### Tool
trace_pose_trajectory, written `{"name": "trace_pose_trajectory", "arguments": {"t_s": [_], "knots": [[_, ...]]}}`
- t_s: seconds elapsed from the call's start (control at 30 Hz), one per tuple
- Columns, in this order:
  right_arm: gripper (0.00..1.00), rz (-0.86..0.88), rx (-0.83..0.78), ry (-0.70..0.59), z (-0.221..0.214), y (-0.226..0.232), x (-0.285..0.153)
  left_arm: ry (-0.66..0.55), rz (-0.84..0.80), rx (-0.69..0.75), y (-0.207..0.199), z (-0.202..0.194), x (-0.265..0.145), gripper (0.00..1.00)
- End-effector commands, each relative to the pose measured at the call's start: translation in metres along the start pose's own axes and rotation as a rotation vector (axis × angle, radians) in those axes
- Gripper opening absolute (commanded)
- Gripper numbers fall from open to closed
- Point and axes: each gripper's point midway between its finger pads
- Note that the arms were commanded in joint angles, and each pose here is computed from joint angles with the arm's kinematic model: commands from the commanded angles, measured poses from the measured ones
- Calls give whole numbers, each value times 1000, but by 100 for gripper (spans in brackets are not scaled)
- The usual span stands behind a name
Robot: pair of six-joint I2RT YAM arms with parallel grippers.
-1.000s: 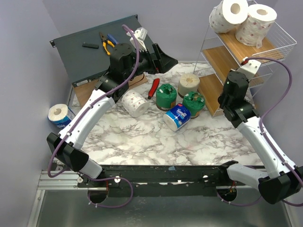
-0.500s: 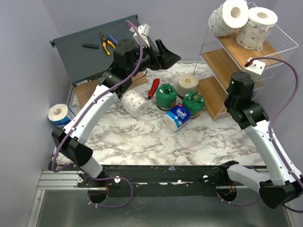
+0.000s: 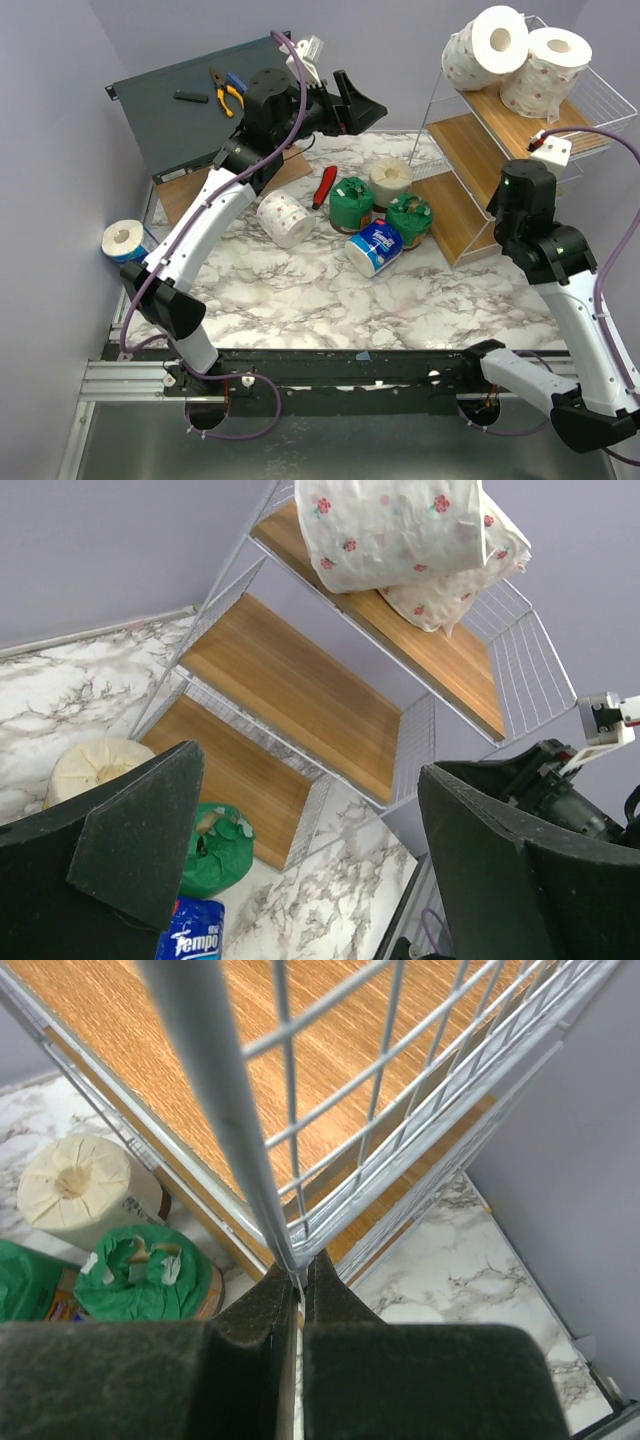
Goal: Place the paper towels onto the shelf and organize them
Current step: Move the shelf to the center of the board.
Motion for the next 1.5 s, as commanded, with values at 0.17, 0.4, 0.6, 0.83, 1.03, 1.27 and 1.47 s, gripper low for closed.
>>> {"name": "trace_pose_trajectory", "arguments": {"t_s": [0.17,0.4,0.6,0.83,1.03,1.27,1.47], "knots": [[1,74,115,-81,29,-21,-40,2,-119,129,-19,14,19,98],[1,131,144,-64,18,-20,-51,-100,-220,305,-16,21,30,99],[1,160,155,-59,15,-23,-62,-152,-324,439,-23,16,42,99],[1,195,174,-60,12,-23,-70,-214,-365,769,-45,3,56,99],[1,205,169,-47,3,-20,-68,-250,-422,979,-64,-9,66,98],[15,215,172,-47,-2,-18,-70,-315,-477,1027,-77,-8,78,99],[43,243,180,-37,-8,-12,-72,-366,-470,1078,-88,-9,94,99]]}}
Point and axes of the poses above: each gripper's point midway between its finger pads, its own x axis out along the fingers, its own y axis along the line the jaws close on, z = x × y, and after that the axes turned 12 degrees about -x, right-handed
